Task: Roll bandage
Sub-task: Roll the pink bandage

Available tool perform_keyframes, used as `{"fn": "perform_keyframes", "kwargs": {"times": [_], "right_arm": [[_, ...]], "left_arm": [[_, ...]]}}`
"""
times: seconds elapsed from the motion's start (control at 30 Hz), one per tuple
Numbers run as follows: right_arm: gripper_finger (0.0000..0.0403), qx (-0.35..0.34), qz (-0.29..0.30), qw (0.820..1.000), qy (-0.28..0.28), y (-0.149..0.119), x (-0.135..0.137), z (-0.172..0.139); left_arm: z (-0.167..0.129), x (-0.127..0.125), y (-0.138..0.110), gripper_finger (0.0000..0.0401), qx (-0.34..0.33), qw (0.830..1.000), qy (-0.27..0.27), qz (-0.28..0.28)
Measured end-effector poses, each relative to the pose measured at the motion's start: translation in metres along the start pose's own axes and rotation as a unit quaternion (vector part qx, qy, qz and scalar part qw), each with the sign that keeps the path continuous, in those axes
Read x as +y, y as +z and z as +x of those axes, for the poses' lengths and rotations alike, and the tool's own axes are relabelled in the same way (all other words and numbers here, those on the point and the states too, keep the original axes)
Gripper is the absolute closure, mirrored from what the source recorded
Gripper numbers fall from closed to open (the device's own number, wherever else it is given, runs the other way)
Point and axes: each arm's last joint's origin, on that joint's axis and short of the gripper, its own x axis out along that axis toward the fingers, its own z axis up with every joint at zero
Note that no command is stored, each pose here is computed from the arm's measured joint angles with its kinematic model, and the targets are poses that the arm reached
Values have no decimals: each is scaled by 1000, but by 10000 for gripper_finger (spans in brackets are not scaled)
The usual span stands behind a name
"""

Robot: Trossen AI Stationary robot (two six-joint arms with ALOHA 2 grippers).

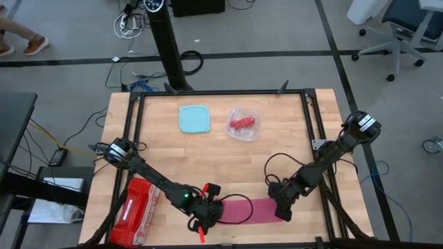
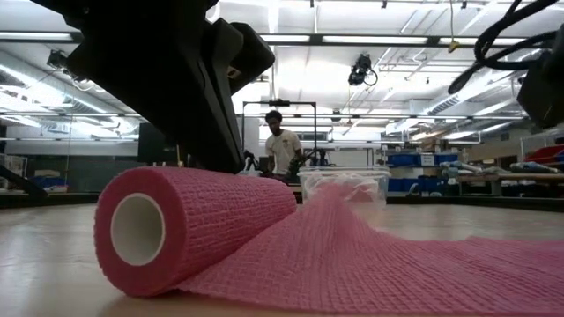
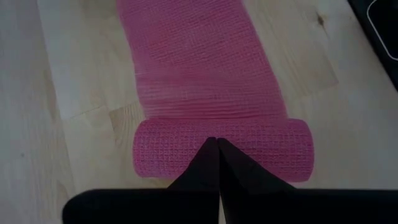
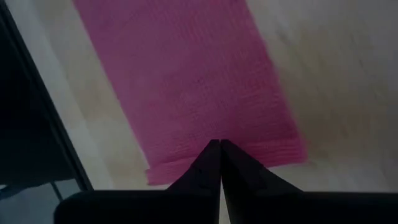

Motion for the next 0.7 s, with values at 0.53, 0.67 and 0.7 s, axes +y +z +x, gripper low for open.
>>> {"fn": "perform_keyframes", "kwargs": {"times": [0.53, 0.67, 0.7], "right_arm": [[392, -15, -19, 1000, -9, -2, 1, 0], [392, -3, -23, 1000, -13, -5, 1, 0], [392, 0, -23, 1000, -18, -6, 1, 0]], "left_arm": [[0, 3, 0, 400, -2, 999, 29, -13], [1, 5, -2, 400, 8, 999, 36, -15], [1, 6, -3, 400, 12, 999, 41, -11]]}}
